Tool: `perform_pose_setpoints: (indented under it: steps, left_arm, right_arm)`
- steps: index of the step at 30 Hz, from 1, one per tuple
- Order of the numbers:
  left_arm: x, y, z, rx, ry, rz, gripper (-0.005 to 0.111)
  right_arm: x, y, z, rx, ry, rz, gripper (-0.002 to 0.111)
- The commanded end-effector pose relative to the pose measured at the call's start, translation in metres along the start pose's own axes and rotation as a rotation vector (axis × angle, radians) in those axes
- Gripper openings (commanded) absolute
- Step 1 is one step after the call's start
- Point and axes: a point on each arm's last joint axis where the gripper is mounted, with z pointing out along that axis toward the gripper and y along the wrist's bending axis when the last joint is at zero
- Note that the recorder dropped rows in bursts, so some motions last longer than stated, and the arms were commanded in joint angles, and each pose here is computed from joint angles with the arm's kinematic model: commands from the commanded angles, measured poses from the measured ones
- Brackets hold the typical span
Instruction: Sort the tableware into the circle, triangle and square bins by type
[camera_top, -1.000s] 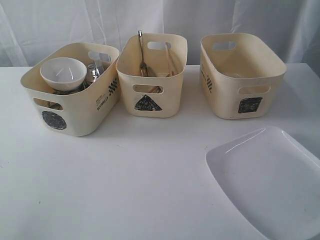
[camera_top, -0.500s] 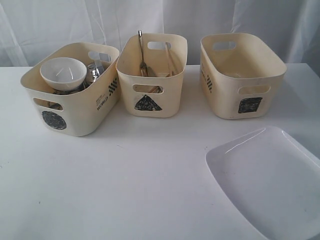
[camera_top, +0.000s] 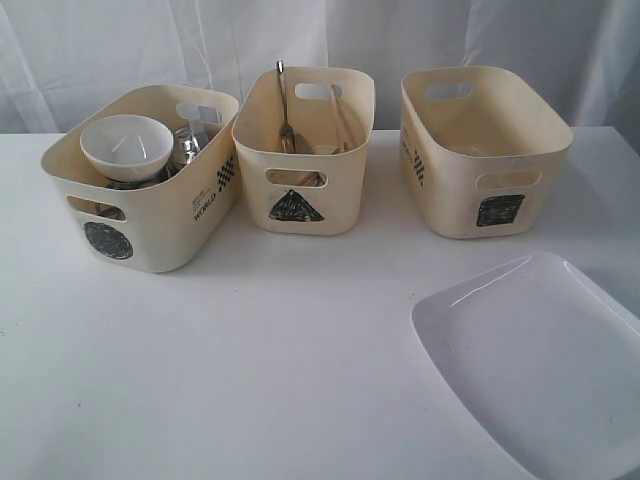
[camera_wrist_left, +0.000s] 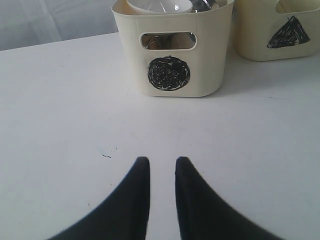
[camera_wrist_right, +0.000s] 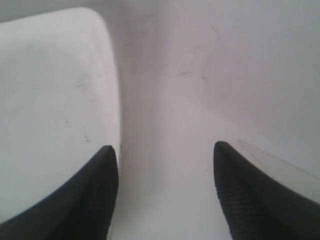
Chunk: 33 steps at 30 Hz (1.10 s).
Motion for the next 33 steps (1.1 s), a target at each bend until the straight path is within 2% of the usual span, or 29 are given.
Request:
perform_pose_setpoints:
  steps: [1, 5, 11, 15, 22, 25, 33]
  left_arm:
    - [0.001, 0.000, 0.000, -0.001, 0.003, -0.009, 0.025]
    - [0.001, 0.000, 0.000, -0.001, 0.003, -0.009, 0.025]
    - [0.001, 0.000, 0.000, -0.001, 0.003, -0.009, 0.025]
    - [0.001, 0.000, 0.000, -0.001, 0.003, -0.009, 0.025]
    - [0.001, 0.000, 0.000, -0.001, 0.003, -0.009, 0.025]
    - [0.001, 0.000, 0.000, -0.001, 0.003, -0.009, 0.025]
    - [0.001, 0.000, 0.000, -0.001, 0.003, -0.009, 0.025]
  right_arm:
    - [0.002, 0.000, 0.000, -0.008, 0.018, -0.027, 0.054]
    - [0.002, 0.002, 0.000, -0.029, 0.025, -0.036, 0.054]
    - [0.005, 0.013, -0.001, -0.158, 0.046, -0.127, 0.059]
    - [0.004, 0.011, 0.002, -0.102, 0.024, -0.139, 0.064]
    - [0.008, 0.018, 0.011, -0.060, 0.032, -0.113, 0.064]
    - [0.012, 0.027, 0.018, -0.096, 0.053, -0.129, 0.064]
    - [0.012, 0.044, 0.033, -0.069, 0.078, -0.114, 0.064]
